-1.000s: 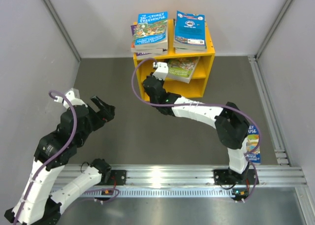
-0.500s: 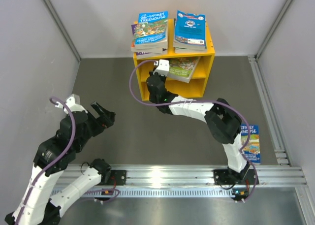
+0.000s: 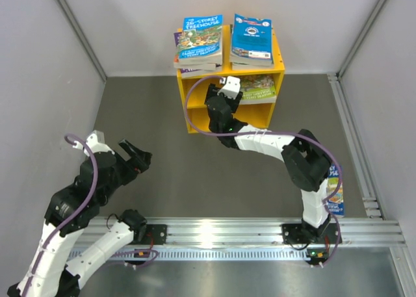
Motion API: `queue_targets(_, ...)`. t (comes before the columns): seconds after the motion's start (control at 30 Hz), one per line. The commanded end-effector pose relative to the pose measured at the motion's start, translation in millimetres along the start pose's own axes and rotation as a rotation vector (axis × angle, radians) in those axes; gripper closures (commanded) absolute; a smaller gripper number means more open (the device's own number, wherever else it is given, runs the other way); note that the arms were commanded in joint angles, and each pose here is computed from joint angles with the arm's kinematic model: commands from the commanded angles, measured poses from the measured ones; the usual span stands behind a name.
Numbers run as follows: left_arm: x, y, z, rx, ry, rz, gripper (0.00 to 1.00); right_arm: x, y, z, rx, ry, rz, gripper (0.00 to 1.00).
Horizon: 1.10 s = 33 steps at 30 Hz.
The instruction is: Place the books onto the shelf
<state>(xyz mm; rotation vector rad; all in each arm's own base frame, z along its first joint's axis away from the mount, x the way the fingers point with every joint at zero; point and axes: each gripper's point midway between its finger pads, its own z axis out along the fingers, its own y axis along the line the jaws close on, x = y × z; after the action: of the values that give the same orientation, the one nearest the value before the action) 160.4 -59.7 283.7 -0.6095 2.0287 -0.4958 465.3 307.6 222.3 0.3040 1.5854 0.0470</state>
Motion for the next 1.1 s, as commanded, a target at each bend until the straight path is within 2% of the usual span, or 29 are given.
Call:
queue_targets(0.0, 1.8, -2.6, 2.5, 0.011, 0.001, -0.030, 0.06, 27.1, -73.1, 6.3, 0.200, 0.059, -0.180, 0.30)
queue_targets(0.13, 3.3, -4.8, 7.3, 0.012, 0.005, -0.031, 0.06, 20.6, -87.8, 4.8, 0.223, 0.057, -0.185, 0.30)
queue_targets(0.3, 1.8, -10.4, 12.8, 0.021, -0.002, -0.039, 0.06, 6.9, -84.1, -5.7, 0.185, 0.069, -0.167, 0.30)
queue_targets(0.43, -1.1, -15.0, 16.4, 0.031, -0.017, -0.049, 0.06, -7.5, -71.8, -23.2, 0.120, 0.081, -0.147, 0.22)
queue_targets(0.47, -0.9, -15.6, 17.8, 0.032, -0.018, -0.049, 0.06, -10.5, -66.2, -31.0, 0.098, 0.088, -0.155, 0.15)
queue_targets(0.53, -2.1, -18.7, 20.1, 0.042, -0.025, -0.054, 0.06, -29.9, -57.4, -45.3, 0.057, 0.075, -0.145, 0.09)
queue_targets(0.57, -1.0, -18.9, 21.7, 0.043, -0.023, -0.054, 0.06, -35.6, -55.3, -51.2, 0.040, 0.075, -0.150, 0.01)
queue_targets(0.7, -1.9, -21.9, 27.6, 0.054, -0.039, -0.057, 0.06, -81.6, -45.4, -83.3, -0.052, 0.060, -0.118, 0.00)
queue_targets(0.8, -3.2, -25.9, 34.4, 0.065, -0.055, -0.060, 0.06, -100.9, -36.7, -111.7, -0.179, 0.097, -0.085, 0.00)
queue_targets(0.87, -2.9, -30.1, 40.7, 0.081, -0.064, -0.055, 0.06, -99.3, -42.6, -129.6, -0.216, 0.139, -0.115, 0.00)
queue_targets(0.93, -1.6, -33.2, 47.4, 0.089, -0.066, -0.030, 0.06, -117.2, -51.7, -147.1, -0.266, 0.155, -0.069, 0.00)
queue_targets(0.97, -1.4, -38.3, 52.7, 0.109, -0.073, -0.026, 0.06, -112.6, -64.8, -153.9, -0.266, 0.187, -0.100, 0.00)
queue_targets(1.07, 9.7, -54.4, 74.0, 0.164, -0.041, 0.058, 0.06, -144.3, -110.9, -174.4, -0.258, 0.177, -0.067, 0.00)
